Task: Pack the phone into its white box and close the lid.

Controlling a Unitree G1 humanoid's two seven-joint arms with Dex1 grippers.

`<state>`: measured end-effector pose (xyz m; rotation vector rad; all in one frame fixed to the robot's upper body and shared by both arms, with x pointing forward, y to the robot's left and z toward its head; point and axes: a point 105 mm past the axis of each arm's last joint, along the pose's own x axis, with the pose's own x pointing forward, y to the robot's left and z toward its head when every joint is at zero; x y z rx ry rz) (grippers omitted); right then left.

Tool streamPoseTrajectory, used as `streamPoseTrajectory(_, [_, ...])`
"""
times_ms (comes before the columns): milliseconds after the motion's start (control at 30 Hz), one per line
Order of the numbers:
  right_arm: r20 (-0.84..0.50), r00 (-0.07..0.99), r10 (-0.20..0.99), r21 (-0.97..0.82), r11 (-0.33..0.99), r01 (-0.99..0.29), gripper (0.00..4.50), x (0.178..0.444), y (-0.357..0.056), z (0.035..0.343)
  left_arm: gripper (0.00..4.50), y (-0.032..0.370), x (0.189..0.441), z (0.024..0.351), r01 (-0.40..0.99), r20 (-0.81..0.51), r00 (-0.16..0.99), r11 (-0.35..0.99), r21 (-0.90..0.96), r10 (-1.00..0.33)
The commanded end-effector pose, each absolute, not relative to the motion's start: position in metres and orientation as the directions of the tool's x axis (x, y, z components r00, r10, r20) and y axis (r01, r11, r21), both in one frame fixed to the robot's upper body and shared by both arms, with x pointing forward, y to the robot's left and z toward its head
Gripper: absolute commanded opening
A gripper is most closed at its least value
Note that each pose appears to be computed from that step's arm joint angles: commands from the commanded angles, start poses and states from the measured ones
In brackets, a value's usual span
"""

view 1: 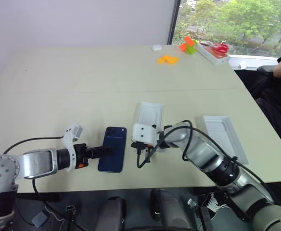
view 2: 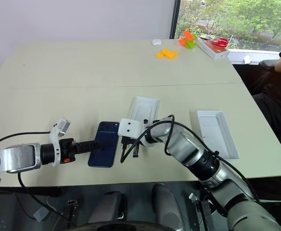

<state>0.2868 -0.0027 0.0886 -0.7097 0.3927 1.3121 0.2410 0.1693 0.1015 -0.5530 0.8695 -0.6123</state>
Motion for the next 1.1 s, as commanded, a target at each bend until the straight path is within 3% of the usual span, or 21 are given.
streamPoseTrajectory(33, [-0.623,0.22,0.751,-0.268,0.06,-0.962,0.03,0.289,0.01,0.091,4.5,0.162,0.23,0.089,0.242,-0.559,0.436,0.69,-0.682,-0.705])
streamPoseTrajectory(367, [-0.601,0.19,0.776,-0.24,0.051,-0.969,0.03,0.289,0.027,0.088,4.5,0.156,0.23,0.096,0.244,-0.523,0.454,0.665,-0.706,-0.721])
streamPoseTrajectory(700, [-0.599,0.203,0.774,-0.229,0.077,-0.97,0.03,0.291,0.025,0.086,4.5,0.145,0.24,0.112,0.228,-0.364,0.533,0.544,-0.807,-0.764])
streamPoseTrajectory(1100, [-0.601,0.219,0.768,-0.237,0.091,-0.967,0.03,0.293,0.021,0.086,4.5,0.165,0.251,0.107,0.134,-0.381,0.621,0.571,-0.81,-0.686])
